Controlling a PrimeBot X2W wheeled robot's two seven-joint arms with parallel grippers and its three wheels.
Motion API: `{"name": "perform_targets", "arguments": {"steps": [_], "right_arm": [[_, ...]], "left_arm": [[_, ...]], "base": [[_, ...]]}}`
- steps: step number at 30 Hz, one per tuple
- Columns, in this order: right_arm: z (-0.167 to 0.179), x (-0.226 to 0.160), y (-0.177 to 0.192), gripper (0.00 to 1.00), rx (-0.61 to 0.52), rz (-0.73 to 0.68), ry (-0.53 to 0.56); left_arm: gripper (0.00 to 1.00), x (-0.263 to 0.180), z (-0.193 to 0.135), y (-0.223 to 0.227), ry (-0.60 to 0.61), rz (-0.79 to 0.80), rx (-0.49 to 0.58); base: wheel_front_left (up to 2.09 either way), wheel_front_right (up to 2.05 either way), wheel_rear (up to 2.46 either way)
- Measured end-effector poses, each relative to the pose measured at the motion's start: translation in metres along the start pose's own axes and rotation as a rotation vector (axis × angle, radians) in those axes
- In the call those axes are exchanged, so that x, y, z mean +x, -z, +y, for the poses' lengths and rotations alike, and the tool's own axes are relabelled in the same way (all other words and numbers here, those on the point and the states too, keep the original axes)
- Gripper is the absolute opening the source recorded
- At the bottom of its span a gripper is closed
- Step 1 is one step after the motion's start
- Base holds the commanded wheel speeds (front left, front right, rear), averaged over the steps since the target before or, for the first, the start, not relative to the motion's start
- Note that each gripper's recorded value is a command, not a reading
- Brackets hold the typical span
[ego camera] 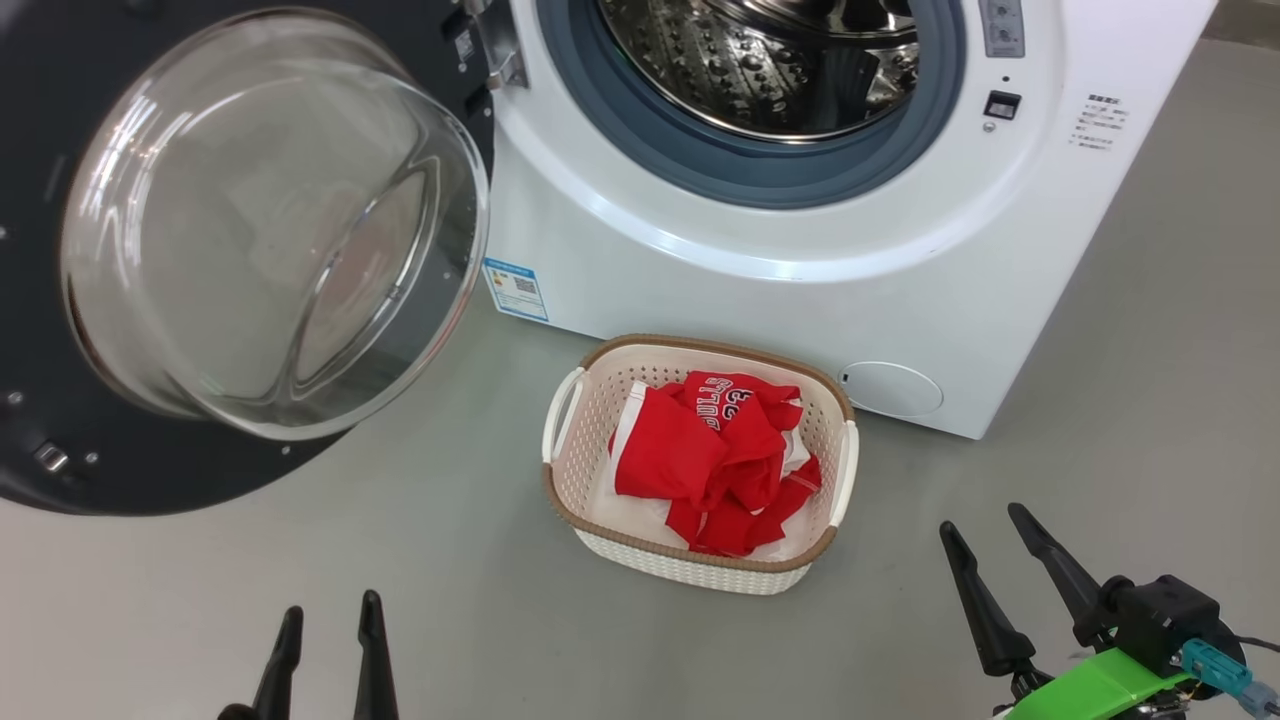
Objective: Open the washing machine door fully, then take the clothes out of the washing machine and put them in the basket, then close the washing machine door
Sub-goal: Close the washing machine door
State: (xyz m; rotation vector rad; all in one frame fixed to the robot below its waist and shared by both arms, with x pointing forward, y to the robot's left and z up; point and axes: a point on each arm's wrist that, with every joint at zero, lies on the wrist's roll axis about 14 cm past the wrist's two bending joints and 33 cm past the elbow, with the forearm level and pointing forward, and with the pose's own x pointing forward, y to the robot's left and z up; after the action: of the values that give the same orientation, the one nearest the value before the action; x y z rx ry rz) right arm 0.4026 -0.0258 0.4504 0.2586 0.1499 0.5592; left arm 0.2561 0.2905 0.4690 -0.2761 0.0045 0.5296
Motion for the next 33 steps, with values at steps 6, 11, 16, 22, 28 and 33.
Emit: {"name": "perform_targets", "arguments": {"steps": [6,11,16,22,28,33], "right_arm": [[0.006,0.005,-0.002,1.0,-0.002,-0.006,-0.019],[0.006,0.004,-0.002,1.0,-0.003,-0.004,-0.02],[0.004,0.004,-0.002,1.0,-0.004,-0.003,-0.018],[0.002,0.006,0.0,1.0,0.0,0.001,-0.012],[-0.005,0.007,0.005,1.0,0.011,0.008,0.002],[-0.011,0.009,0.011,1.0,0.021,0.022,0.014]], "left_arm": [[1.0,-0.001,0.002,-0.004,-0.006,-0.012,-0.003],[1.0,0.0,0.003,-0.005,-0.014,-0.016,-0.005],[0.15,0.001,0.004,-0.01,-0.02,-0.03,-0.026],[0.0,0.016,0.004,-0.056,-0.014,-0.175,-0.019],[0.0,0.032,0.002,-0.173,0.001,-0.535,0.048],[0.0,0.037,0.006,-0.247,0.009,-0.761,0.089]], "base": [[0.0,0.0,0.0],[0.0,0.0,0.0],[0.0,0.0,0.0],[0.0,0.0,0.0],[0.0,0.0,0.0],[0.0,0.0,0.0]]}}
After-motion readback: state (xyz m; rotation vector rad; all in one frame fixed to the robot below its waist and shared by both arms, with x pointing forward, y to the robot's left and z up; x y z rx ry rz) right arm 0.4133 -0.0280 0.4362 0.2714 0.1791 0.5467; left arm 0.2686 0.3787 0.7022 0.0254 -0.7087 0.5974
